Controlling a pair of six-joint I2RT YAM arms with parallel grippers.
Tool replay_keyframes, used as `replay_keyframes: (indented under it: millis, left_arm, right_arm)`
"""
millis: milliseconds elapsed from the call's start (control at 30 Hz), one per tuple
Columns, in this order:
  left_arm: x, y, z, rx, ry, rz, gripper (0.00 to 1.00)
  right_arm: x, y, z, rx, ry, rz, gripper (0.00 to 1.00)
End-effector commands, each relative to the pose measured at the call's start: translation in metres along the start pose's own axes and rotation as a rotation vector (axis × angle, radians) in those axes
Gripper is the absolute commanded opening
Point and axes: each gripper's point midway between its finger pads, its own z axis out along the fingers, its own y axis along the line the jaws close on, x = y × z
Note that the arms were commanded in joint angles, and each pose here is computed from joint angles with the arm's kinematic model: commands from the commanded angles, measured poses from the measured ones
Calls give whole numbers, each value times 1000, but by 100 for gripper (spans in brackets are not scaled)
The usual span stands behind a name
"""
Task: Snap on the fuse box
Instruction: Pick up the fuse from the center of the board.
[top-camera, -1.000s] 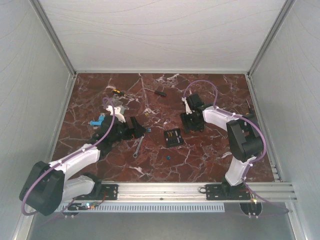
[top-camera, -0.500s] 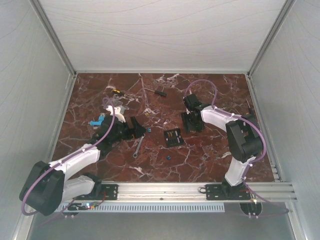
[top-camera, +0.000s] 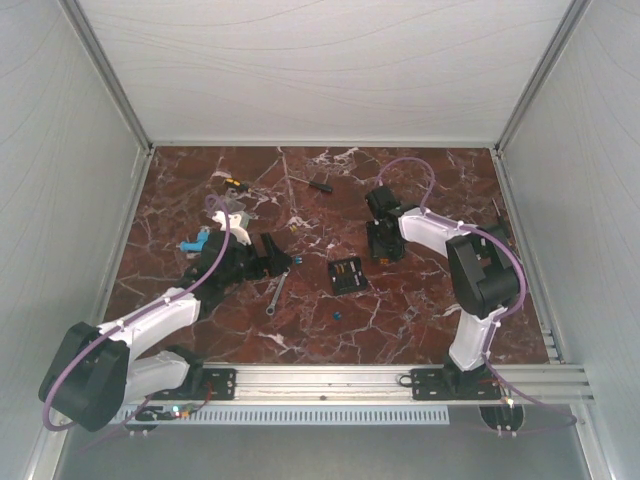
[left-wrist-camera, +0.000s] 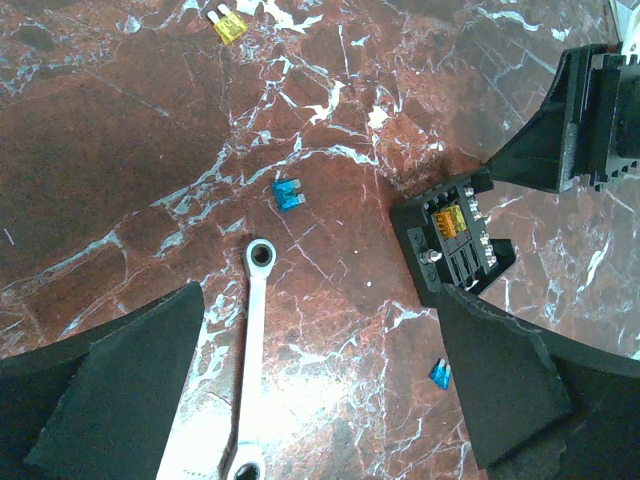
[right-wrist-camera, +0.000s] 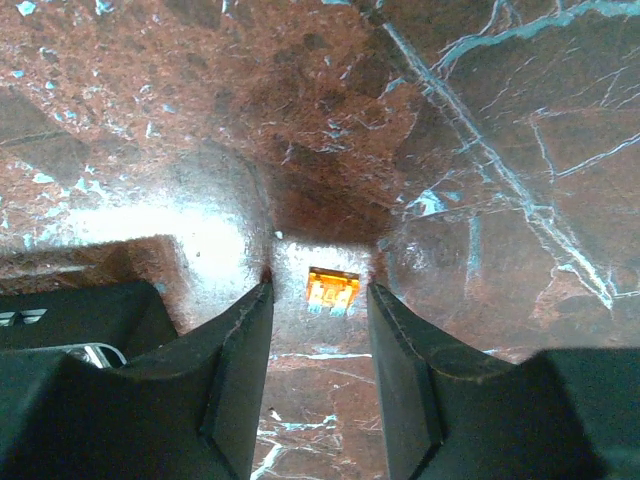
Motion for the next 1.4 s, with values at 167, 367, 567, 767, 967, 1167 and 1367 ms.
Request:
replay_keyframes:
  millis: [167, 367, 567, 767, 967, 1167, 1367]
  left_arm:
    - [-17, -14, 0, 43, -48, 30, 100]
    - [-16, -14, 1, 46, -45, 29, 100]
    - [-15, -15, 1, 53, -44, 28, 100]
    - [-14, -18, 2, 65, -36, 30, 100]
    - [-13, -25, 2, 108, -26, 45, 100]
    - [-15, -41, -1, 200, -37, 59, 100]
    - [-14, -72, -14, 384, -75, 50, 100]
  right_arm:
    - [-1, -8, 6, 24, 14, 42, 38]
    - [2, -10, 10, 32, 27, 46, 34]
    - [3, -13, 12, 54, 27, 57, 30]
    - [0, -13, 14, 61, 16, 65, 27]
    - [-5, -10, 13, 54, -11, 70, 21]
    - [-15, 0, -2, 16, -83, 73, 17]
    - [-35, 21, -45, -102, -238, 96, 17]
